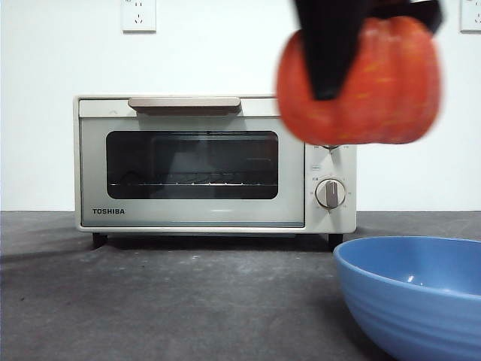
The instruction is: Place pumpkin in the steamer
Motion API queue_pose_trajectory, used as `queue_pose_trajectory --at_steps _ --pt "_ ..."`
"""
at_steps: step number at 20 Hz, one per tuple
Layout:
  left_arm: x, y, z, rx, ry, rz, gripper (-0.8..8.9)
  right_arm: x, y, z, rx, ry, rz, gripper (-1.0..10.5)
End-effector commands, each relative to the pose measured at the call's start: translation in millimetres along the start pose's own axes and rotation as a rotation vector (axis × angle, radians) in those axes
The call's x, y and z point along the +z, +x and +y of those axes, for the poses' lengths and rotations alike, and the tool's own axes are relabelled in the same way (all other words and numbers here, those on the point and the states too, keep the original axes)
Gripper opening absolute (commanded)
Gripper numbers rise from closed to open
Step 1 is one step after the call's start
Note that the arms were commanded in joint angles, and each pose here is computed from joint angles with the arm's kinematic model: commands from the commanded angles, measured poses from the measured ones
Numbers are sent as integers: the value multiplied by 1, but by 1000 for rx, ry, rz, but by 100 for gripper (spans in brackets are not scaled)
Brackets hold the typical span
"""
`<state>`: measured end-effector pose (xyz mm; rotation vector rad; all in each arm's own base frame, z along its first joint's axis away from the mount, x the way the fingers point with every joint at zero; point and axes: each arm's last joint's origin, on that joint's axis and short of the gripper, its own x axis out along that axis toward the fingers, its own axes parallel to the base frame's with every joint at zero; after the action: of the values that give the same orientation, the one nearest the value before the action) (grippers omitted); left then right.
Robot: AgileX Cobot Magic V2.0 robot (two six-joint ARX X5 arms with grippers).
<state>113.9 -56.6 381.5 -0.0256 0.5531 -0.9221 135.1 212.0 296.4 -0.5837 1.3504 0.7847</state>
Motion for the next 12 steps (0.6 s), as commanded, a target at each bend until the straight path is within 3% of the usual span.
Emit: queue_pose_trajectory --at_steps 1,12 --pt "5 -2 -2 -6 24 -17 18 -10 8 -7 -8 37 17 274" --pt "5 -2 -2 -6 24 -17 18 -42 62 -36 -19 177 -21 274"
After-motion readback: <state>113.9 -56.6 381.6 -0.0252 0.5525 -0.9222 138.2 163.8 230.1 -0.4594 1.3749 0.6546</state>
